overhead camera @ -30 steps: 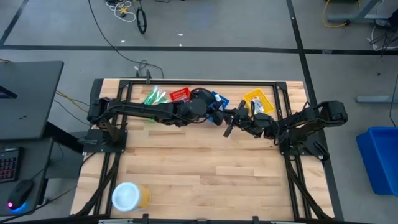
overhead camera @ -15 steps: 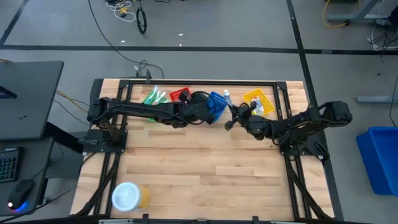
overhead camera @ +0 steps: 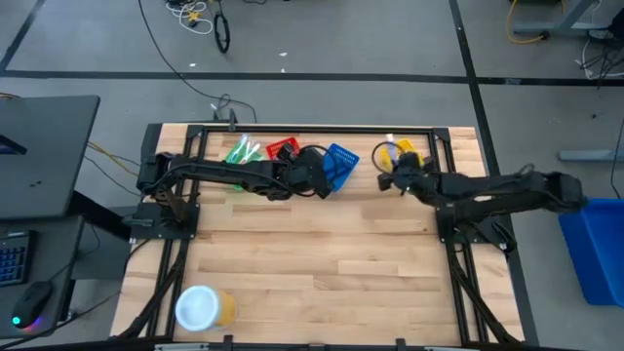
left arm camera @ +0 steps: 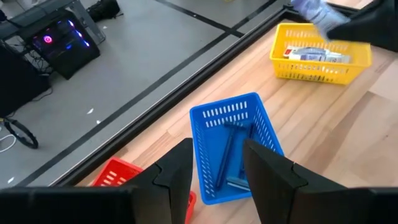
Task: Pick & Place Travel size toiletries
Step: Put the toothpaste into the yellow basket
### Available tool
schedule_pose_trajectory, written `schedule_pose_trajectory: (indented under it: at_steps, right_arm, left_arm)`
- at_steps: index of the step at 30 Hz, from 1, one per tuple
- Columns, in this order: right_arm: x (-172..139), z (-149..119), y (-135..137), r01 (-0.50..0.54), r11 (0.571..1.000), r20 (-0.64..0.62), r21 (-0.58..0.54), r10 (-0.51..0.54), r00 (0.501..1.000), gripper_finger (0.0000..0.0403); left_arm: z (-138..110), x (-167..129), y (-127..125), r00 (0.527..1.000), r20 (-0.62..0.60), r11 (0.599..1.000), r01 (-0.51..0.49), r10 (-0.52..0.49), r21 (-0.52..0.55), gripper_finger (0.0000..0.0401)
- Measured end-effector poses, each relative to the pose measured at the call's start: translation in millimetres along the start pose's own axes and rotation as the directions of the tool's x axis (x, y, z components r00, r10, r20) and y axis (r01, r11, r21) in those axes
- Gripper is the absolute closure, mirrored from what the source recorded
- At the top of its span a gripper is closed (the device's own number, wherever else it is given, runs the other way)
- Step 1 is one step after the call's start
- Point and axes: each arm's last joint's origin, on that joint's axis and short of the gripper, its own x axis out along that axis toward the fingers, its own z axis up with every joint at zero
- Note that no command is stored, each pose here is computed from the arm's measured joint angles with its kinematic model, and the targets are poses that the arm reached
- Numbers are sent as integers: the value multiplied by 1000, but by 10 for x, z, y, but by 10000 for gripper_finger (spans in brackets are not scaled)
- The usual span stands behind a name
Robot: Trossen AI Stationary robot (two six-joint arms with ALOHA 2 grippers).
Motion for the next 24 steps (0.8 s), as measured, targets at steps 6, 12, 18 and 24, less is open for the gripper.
schedule_pose_trajectory:
  at_steps: [6, 12, 18, 24]
  right_arm:
    - [23, -75, -352, 97, 984, -275, 149, -53, 960, 389]
    - [119, -87, -432, 134, 976, -313, 170, -75, 947, 389]
    - [161, -78, -456, 107, 971, -350, 213, -27, 937, 377]
    - [168, -83, -469, 103, 971, -368, 218, -16, 930, 338]
  left_arm:
    - [-6, 0, 3, 1000, -5, 1000, -2, 2, 9, 253]
    - [-4, -1, 4, 1000, -3, 1000, -4, 4, 9, 253]
    - [-12, -1, 0, 1000, -17, 989, 16, -14, 144, 252]
    - [-64, -20, -6, 996, -71, 975, 60, -46, 216, 252]
